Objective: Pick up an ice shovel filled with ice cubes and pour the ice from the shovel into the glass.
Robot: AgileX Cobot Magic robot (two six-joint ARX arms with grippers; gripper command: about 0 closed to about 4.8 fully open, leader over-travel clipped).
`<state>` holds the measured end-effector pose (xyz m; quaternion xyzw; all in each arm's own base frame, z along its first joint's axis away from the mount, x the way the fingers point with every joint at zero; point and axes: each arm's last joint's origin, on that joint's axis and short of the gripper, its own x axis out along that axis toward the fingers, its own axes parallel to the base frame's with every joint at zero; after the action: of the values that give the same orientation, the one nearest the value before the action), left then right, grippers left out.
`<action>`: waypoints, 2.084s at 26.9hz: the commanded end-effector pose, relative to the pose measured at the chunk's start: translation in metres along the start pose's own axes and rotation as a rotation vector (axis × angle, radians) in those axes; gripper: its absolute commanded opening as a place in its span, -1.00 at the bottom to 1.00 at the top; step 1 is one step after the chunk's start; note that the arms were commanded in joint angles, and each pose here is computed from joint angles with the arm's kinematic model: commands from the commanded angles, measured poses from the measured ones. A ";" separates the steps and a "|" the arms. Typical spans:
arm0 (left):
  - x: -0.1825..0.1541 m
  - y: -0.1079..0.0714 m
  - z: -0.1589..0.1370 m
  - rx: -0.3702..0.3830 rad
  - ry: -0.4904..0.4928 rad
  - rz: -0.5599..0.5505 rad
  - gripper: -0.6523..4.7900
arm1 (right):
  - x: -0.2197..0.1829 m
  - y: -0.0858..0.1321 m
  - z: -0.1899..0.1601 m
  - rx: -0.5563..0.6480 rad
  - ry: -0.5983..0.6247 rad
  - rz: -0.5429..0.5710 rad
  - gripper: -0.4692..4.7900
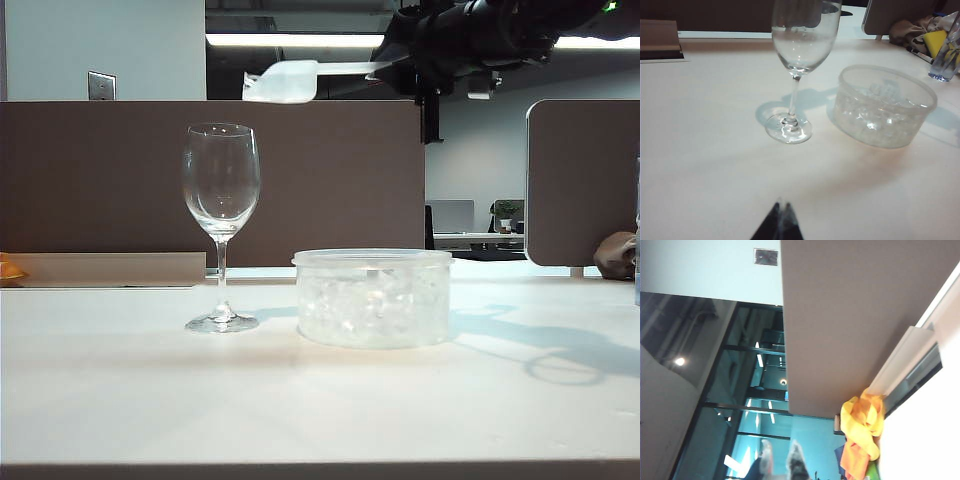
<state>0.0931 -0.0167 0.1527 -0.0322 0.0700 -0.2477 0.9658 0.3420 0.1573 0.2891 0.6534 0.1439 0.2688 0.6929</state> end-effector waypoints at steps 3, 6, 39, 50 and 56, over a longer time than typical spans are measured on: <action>0.000 0.000 0.000 0.005 -0.002 -0.006 -0.78 | 0.001 0.004 -0.001 -0.037 0.005 0.008 -0.83; 0.000 0.000 0.001 0.005 -0.002 -0.006 -0.78 | 0.002 0.006 -0.002 -0.057 0.009 0.000 -0.83; 0.000 0.000 0.000 0.005 -0.002 -0.006 -0.78 | 0.027 0.032 -0.009 -0.374 0.080 -0.067 -0.83; 0.000 0.000 0.000 0.004 -0.002 -0.007 -0.78 | 0.028 0.032 -0.014 -0.400 0.102 -0.059 -0.83; 0.000 0.000 0.000 0.005 -0.002 -0.007 -0.78 | 0.028 0.038 -0.014 -0.407 0.086 -0.006 -0.83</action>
<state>0.0931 -0.0168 0.1527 -0.0323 0.0700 -0.2491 0.9654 0.3517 0.1847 0.3198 0.4877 0.1452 0.3007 0.8066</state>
